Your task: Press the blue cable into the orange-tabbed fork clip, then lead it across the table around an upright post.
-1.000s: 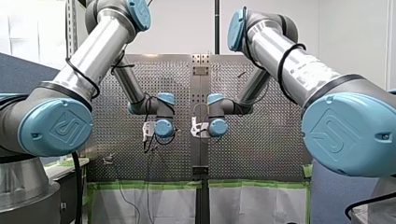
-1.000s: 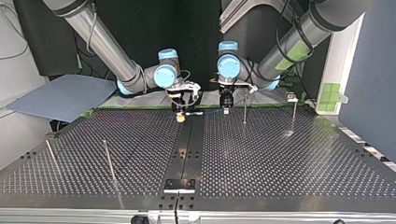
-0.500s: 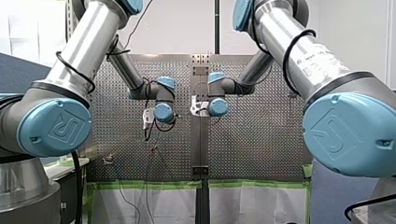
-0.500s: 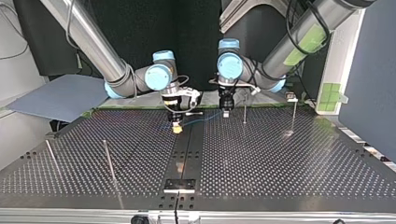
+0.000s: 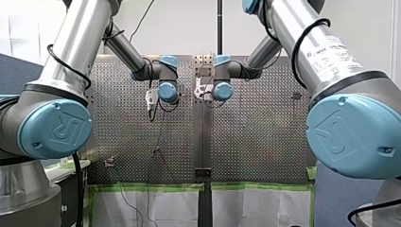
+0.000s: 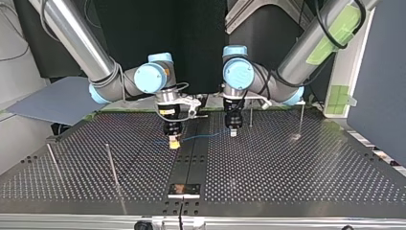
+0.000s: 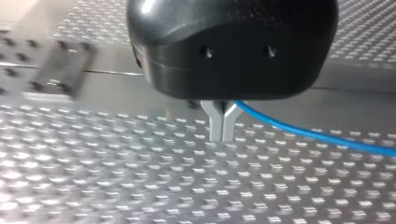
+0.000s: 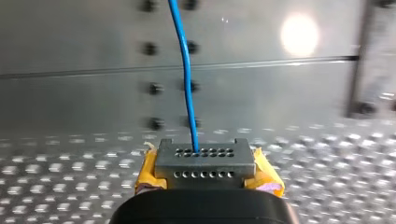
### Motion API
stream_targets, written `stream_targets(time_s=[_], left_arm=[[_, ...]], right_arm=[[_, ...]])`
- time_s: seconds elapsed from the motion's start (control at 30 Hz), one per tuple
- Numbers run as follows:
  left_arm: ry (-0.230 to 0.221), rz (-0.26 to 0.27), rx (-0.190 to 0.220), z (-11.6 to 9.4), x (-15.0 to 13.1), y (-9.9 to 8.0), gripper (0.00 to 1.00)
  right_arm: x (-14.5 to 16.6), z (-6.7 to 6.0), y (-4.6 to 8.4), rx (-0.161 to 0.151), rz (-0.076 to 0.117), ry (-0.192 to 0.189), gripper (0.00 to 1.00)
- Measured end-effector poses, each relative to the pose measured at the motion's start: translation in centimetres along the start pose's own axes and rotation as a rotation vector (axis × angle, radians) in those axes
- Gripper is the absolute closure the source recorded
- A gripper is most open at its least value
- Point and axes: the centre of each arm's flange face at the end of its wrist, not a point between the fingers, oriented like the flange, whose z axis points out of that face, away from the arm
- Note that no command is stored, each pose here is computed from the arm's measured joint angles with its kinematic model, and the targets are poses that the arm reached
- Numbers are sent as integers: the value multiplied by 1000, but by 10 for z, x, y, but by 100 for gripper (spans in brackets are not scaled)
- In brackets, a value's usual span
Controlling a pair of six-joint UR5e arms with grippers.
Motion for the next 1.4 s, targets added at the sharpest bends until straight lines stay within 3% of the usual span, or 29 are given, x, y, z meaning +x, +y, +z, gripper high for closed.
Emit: stream_targets(time_s=[0.47,0.63,0.8,0.97,1.2,1.4], left_arm=[[-90,-18,17,-12,-95,-9,100],[-146,-32,31,-21,-135,-15,100],[-188,-40,48,-31,-171,-23,100],[-174,-11,66,-32,-176,-36,100],[-118,32,76,-34,-163,-68,100],[-92,25,100,-36,-153,-100,100]], right_arm=[[88,-10,2,6,16,96,100],[120,-16,6,3,23,133,100],[134,-19,14,-9,24,136,100],[146,-20,26,-28,31,141,100],[165,-23,46,-59,34,156,100],[180,-26,65,-90,29,162,100]])
